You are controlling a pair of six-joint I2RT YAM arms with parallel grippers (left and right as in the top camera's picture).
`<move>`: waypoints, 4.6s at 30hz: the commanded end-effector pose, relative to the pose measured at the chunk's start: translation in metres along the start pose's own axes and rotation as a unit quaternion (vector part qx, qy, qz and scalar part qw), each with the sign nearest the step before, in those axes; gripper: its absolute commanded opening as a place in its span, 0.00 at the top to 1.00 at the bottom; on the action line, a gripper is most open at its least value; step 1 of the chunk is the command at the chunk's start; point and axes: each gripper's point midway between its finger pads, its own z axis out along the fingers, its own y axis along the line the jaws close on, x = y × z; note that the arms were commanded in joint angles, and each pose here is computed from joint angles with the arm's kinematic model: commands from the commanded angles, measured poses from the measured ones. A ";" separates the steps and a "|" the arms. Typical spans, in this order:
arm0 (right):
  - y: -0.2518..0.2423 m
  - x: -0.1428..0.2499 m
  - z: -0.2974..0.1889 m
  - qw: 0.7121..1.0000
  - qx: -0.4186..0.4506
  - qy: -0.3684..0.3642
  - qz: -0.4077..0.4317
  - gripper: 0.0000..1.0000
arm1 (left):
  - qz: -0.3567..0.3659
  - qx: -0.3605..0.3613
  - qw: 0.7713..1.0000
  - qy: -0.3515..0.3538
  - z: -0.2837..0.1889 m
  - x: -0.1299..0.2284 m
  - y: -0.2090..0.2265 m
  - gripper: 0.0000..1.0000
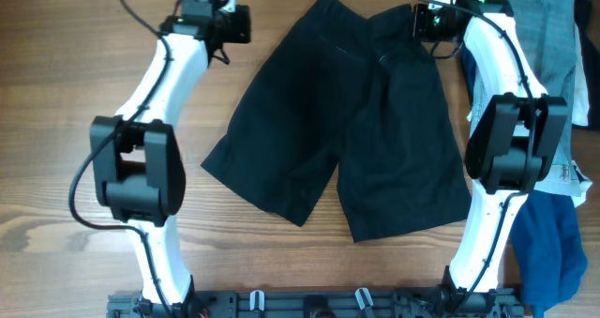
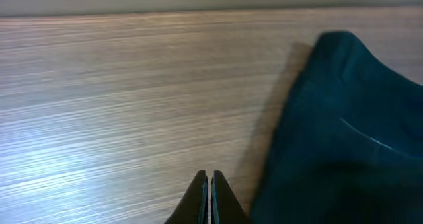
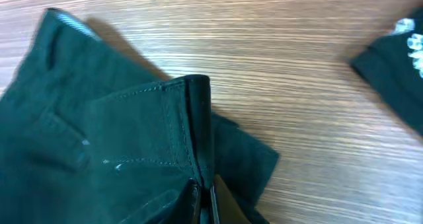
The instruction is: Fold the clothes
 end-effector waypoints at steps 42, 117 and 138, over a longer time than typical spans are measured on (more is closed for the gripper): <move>0.005 0.009 -0.163 0.998 0.054 0.006 0.041 0.00 | 0.039 0.059 0.935 0.348 0.010 0.202 0.003 0.96; 0.016 -0.013 -0.014 0.999 0.023 -0.023 -0.008 0.00 | -0.184 -0.106 0.922 0.324 -0.115 0.208 -0.016 0.44; -0.091 -0.003 -0.042 0.968 0.189 -0.034 0.164 0.96 | -0.180 -0.155 0.953 0.186 -0.114 0.144 0.018 0.34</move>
